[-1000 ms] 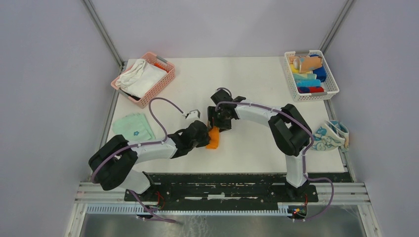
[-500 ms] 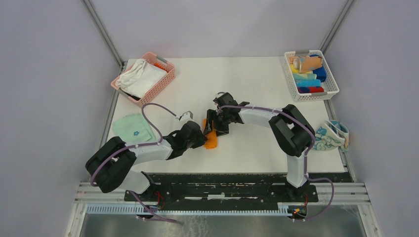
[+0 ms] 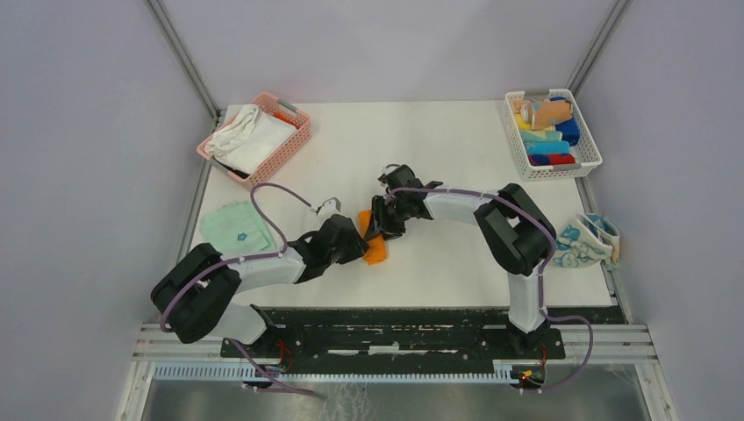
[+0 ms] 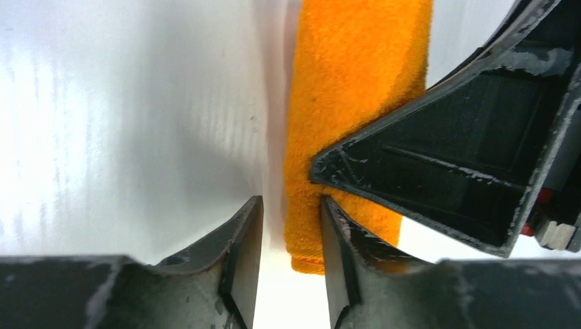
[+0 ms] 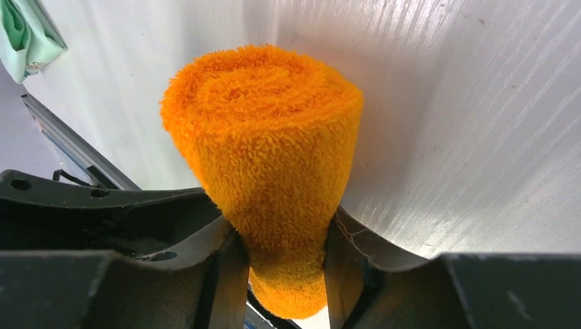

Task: Roll the towels
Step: Pick up the towel at the center of the board.

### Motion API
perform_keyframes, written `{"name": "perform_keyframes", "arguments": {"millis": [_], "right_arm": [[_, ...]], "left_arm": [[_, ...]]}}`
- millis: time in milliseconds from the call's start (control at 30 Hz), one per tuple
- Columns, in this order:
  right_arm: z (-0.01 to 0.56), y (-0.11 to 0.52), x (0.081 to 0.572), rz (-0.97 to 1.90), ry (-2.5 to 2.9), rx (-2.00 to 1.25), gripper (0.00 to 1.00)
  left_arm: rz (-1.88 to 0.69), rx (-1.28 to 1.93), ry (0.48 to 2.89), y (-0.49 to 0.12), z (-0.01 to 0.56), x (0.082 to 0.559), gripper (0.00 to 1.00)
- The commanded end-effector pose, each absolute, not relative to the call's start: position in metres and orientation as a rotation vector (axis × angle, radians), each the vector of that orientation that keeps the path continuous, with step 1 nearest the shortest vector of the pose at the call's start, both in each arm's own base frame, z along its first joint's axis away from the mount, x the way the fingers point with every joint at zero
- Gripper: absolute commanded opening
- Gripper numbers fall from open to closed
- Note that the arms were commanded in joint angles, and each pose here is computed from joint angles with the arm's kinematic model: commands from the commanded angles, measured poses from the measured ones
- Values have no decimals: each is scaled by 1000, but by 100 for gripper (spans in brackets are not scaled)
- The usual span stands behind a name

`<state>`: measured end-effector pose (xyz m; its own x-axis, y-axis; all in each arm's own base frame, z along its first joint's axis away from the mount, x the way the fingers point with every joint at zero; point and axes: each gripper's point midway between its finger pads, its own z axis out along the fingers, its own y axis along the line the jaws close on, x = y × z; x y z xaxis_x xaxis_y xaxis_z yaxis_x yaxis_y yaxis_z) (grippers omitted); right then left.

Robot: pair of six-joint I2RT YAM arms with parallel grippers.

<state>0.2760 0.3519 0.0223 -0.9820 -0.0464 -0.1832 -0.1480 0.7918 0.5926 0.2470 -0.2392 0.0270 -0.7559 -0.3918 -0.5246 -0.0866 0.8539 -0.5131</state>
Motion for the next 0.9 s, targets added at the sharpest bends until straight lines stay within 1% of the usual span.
{"name": "perform_keyframes", "arguments": {"millis": [0,133,233,367,500,667,867], "right_arm": [[14,349,283,964,2800,-113,41],[50,339,313,1104,2668,1,40],[83,324,340,1211,2541,111,39],[127,274,387,1242,2356,270,39],[163,200,430,1217,2186,442,39],[191,80,475,1138,1977,693,39],[216,-57,513,1009,1700,922,39]], "left_arm": [[-607,-285,2358,-232,50,245,51],[-625,-296,2247,-215,100,259,62],[-596,-328,2208,-190,126,270,68],[-499,-336,2156,-151,161,283,75],[-358,-320,2083,-114,202,294,83],[-189,-263,1972,-79,245,297,91],[41,-265,1884,-41,258,298,93]]}}
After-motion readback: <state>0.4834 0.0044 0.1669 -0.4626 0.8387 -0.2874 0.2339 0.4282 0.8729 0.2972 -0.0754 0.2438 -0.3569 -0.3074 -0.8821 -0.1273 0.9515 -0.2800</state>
